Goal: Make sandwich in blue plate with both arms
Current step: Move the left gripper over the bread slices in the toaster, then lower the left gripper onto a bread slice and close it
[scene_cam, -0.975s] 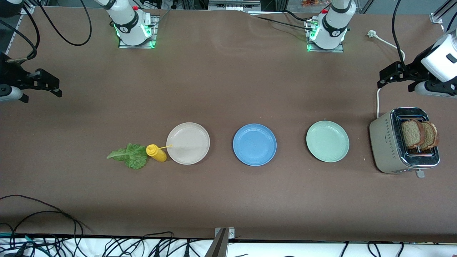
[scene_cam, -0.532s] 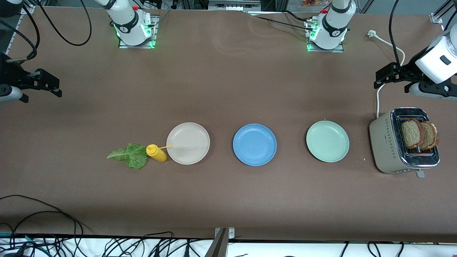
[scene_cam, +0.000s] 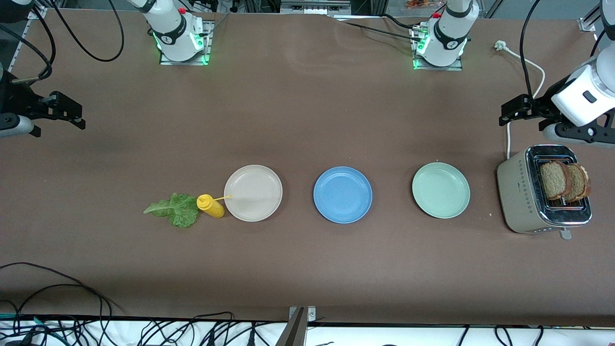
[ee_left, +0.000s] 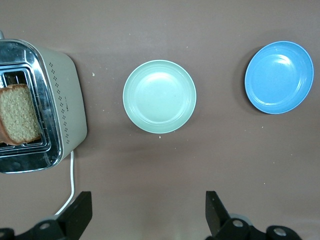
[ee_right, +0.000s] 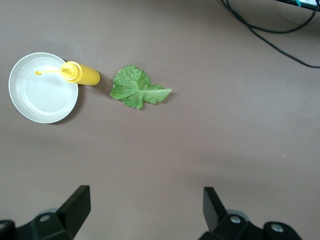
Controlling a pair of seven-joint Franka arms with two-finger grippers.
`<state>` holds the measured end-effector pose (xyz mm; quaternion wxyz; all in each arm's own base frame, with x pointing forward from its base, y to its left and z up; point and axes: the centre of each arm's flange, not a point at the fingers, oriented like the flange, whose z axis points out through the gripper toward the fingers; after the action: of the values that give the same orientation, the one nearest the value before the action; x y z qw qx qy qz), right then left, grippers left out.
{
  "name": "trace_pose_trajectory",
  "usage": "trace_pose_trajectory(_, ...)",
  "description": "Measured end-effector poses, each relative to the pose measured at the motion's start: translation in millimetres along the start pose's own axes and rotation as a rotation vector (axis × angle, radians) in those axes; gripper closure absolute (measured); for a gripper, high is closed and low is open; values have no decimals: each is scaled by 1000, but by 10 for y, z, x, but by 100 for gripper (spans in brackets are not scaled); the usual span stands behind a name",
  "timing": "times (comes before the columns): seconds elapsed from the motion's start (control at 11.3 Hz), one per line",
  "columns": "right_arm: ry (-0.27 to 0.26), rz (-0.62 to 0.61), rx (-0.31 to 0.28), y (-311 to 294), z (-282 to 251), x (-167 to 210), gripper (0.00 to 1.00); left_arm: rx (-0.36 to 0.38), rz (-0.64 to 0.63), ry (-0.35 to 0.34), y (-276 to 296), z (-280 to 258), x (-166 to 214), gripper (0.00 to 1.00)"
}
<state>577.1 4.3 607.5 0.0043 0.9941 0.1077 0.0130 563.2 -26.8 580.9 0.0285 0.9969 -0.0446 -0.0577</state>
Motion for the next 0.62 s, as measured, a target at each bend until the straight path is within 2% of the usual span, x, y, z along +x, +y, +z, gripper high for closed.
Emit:
trace_pose_trajectory(0.35, -6, 0, 2, -4, 1, -9, 0, 37, 48, 15, -117, -49, 123, 0)
trace_pose_trajectory(0.62, -12, -1, 3, -11, 6, -14, 0, 37, 54, 15, -222, -46, 156, 0)
